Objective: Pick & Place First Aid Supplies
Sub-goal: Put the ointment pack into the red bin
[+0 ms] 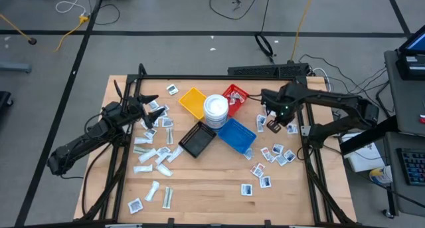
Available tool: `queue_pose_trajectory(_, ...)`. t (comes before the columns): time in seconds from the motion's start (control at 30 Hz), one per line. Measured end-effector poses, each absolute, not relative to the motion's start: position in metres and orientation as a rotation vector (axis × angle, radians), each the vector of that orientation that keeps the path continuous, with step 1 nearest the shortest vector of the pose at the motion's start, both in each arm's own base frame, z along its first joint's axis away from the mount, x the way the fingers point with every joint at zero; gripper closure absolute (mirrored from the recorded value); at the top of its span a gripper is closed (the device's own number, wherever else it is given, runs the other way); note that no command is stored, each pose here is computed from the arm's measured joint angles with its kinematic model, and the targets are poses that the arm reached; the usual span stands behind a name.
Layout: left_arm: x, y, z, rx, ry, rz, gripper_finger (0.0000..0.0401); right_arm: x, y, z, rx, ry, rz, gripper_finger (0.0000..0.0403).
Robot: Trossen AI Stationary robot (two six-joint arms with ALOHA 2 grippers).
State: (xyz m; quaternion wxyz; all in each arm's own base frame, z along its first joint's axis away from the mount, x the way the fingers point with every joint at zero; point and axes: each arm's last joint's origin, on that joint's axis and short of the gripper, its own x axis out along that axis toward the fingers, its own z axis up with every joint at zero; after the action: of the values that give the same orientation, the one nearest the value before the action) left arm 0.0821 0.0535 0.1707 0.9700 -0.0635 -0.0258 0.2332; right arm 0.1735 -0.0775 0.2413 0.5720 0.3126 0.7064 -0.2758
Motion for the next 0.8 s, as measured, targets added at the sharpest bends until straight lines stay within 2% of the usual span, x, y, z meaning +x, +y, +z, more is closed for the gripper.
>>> queue_pose_trajectory(0.2,0.082,0.053,0.171,-0.128,-0.052,0.471,0.0009,0.189,-0.09,0.245,0.741,1.622,-0.651,0.0403)
queue_pose_trajectory(0.8,0.082,0.053,0.171,-0.128,-0.052,0.47,0.0009,0.301,-0.183,0.257,0.669,1.497,-0.578,0.0403)
